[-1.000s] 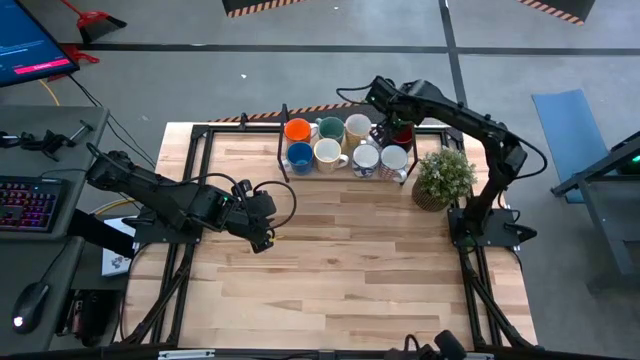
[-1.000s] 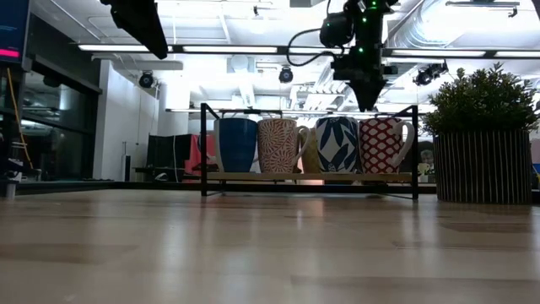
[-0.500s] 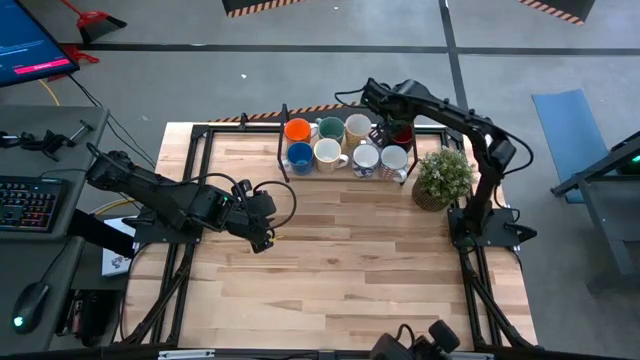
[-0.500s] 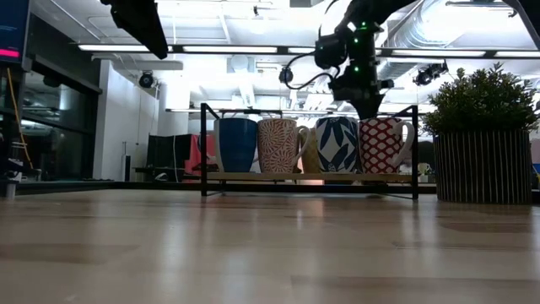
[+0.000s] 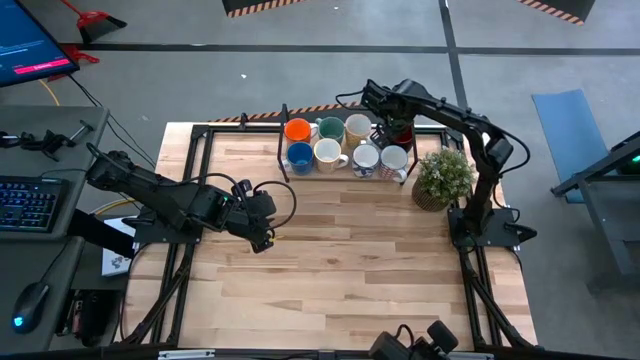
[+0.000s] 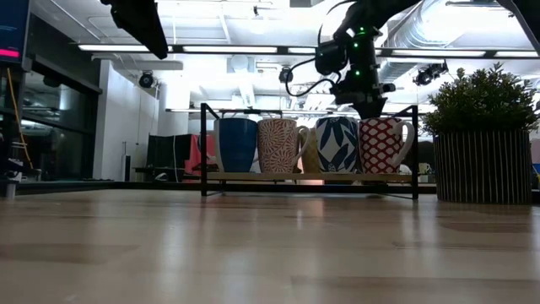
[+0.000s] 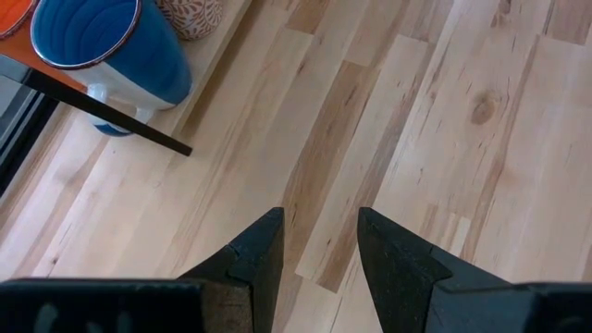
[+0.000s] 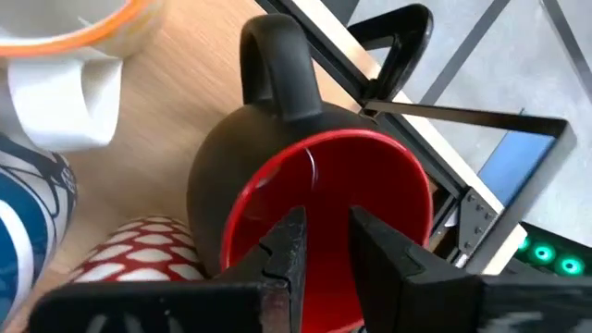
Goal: Place coffee mugs
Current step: Adjust the mugs on the shelf
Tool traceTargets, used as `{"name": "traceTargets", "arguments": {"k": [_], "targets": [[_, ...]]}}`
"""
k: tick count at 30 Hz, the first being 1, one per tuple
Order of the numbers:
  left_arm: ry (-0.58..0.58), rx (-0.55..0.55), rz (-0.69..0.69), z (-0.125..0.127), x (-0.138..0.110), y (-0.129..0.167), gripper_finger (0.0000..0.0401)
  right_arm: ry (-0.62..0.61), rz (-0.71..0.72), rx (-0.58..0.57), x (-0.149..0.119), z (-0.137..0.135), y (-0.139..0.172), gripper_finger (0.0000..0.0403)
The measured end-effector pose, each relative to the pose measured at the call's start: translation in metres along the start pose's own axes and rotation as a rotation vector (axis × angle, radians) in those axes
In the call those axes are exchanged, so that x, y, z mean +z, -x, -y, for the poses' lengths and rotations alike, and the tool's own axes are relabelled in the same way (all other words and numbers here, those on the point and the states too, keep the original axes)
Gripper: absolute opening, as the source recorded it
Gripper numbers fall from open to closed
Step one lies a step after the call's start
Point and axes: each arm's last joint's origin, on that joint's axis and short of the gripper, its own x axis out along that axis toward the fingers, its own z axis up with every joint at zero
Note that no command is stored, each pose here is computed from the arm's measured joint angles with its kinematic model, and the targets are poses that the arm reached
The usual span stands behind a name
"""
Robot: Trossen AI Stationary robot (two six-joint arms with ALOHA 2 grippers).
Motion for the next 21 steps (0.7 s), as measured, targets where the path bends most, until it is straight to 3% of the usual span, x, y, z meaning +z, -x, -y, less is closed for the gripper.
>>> {"name": "traceTargets", "arguments": {"k": [21], "targets": [[0.000, 0.001, 0.001, 0.0001, 0.0001, -0.0001, 0.0129, 0.015, 0.010, 0.097, 0.0057, -0.0059, -0.0051, 0.0060]]}}
